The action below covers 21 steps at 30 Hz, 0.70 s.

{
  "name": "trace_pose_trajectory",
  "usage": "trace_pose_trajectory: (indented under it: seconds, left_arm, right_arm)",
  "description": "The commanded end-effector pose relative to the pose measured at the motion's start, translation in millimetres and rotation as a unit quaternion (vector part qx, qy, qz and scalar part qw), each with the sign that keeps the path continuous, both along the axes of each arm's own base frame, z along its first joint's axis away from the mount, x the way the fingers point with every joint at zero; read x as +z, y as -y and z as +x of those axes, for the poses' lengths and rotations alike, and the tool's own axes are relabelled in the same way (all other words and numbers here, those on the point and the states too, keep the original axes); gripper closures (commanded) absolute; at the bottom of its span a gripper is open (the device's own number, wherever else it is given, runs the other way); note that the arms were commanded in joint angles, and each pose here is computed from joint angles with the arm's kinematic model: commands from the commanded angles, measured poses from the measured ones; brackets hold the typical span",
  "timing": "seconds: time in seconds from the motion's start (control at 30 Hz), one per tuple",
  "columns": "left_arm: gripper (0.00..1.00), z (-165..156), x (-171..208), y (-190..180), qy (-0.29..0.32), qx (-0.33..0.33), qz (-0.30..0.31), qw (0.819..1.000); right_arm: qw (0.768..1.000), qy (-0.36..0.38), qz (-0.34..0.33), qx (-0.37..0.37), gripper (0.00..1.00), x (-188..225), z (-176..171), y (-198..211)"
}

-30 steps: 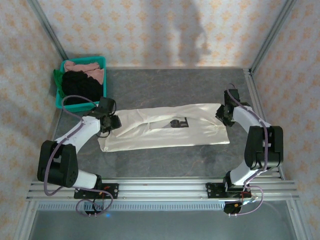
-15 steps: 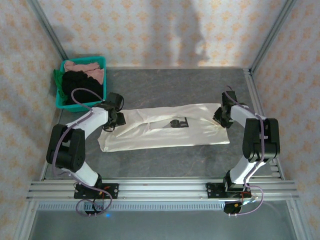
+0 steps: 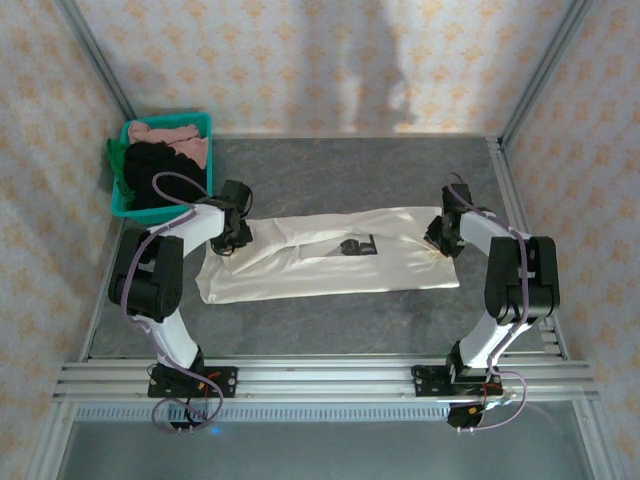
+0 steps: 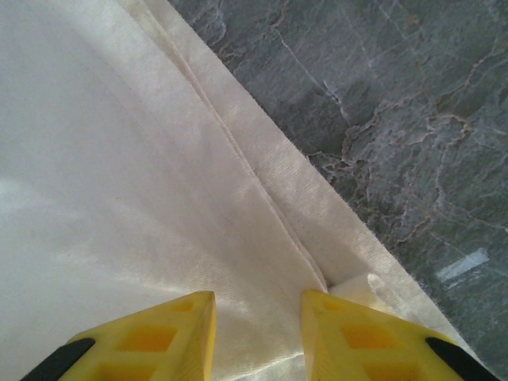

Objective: Fold and stack the t-shirts

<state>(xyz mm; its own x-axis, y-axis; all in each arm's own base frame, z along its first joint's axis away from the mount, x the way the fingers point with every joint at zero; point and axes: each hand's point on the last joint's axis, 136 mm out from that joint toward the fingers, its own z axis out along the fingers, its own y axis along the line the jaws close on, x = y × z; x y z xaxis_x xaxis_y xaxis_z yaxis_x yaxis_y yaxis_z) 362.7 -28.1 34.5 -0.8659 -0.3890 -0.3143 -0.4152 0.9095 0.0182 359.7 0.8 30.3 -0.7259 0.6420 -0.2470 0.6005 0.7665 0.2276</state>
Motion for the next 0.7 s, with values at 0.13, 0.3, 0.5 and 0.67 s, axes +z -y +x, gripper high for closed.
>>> trace_pose_trajectory:
  seconds: [0.13, 0.3, 0.5, 0.67]
  left_arm:
    - [1.00, 8.1, 41.5, -11.9, 0.038, 0.008, 0.027, 0.999]
    - [1.00, 6.5, 68.6, -11.4, 0.070, 0.004, 0.022, 0.997]
    - [1.00, 3.2, 79.5, -9.1, 0.085, -0.003, 0.014, 0.996]
    - [1.00, 4.4, 81.5, -8.1, 0.086, -0.007, 0.014, 0.996]
  right_arm:
    - [1.000, 0.001, -0.007, 0.000, 0.66, 4.9, -5.2, 0.7]
    - [1.000, -0.004, 0.001, 0.003, 0.63, 3.5, -8.4, -4.6]
    - [0.999, -0.011, -0.039, -0.010, 0.59, 10.0, -20.5, 8.1]
    - [0.998, -0.020, -0.050, -0.013, 0.59, 6.1, -25.0, 12.0]
